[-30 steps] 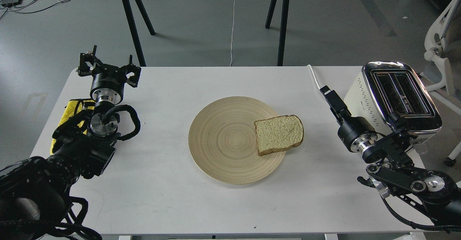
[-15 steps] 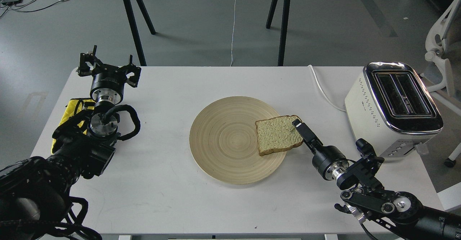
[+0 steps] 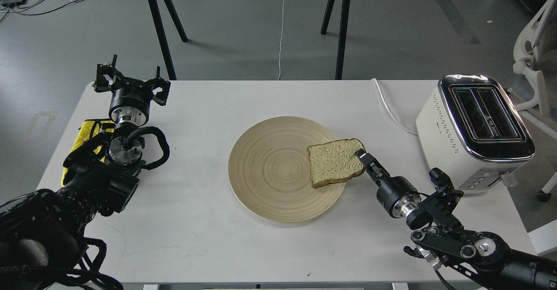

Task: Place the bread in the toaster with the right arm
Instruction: 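Close the right gripper on the edge of the bread slice, then lift the bread slice off the plate and raise it above the toaster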

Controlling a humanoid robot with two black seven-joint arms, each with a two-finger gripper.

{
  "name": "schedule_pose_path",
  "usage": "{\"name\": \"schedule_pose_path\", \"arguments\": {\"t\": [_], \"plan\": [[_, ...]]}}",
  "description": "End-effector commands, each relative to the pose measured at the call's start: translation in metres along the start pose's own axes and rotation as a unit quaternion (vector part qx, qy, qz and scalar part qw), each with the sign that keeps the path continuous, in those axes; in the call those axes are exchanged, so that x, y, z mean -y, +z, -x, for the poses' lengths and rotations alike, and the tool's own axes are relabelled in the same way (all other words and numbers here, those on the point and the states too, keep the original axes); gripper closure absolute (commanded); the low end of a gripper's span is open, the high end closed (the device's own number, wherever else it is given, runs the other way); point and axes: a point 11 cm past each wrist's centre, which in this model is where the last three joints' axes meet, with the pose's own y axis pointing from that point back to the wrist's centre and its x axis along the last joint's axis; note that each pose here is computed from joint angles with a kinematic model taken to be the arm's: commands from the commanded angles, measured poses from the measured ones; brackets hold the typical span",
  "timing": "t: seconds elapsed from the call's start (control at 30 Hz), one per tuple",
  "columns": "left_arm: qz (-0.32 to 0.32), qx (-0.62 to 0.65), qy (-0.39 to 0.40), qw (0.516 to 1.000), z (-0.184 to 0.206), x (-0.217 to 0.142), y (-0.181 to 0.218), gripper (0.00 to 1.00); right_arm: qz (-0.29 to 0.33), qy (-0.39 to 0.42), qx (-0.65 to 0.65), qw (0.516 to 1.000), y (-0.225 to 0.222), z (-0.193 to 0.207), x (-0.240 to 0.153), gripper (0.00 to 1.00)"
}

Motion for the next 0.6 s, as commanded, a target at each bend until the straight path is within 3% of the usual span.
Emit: {"name": "schedule_pose_path", "arguments": {"t": [0.0, 0.1, 0.2, 0.37, 0.57], "plan": [[0.0, 0.0, 0.0, 1.0, 0.0, 0.0, 0.0, 0.0, -0.006, 0.003, 0.008, 1.0, -0.006, -0.002, 0.001, 1.0], [0.0, 0.001, 0.0, 1.0, 0.0, 0.0, 0.0, 0.0, -0.03, 0.009, 0.025, 0.999, -0.025, -0.007, 0.004, 1.0], [0.0, 0.001, 0.0, 1.0, 0.0, 0.0, 0.0, 0.0, -0.065, 0.046, 0.043, 0.996, -0.052, -0.044, 0.005, 1.0], [0.0, 0.001, 0.0, 1.0, 0.0, 0.0, 0.0, 0.0, -0.121, 0.118, -0.012, 0.986, -0.111, -0.155, -0.014, 1.0], [0.0, 0.001, 0.0, 1.0, 0.0, 0.0, 0.0, 0.0, -0.113, 0.216, -0.159, 0.957, -0.143, -0.296, -0.088, 1.0]]}}
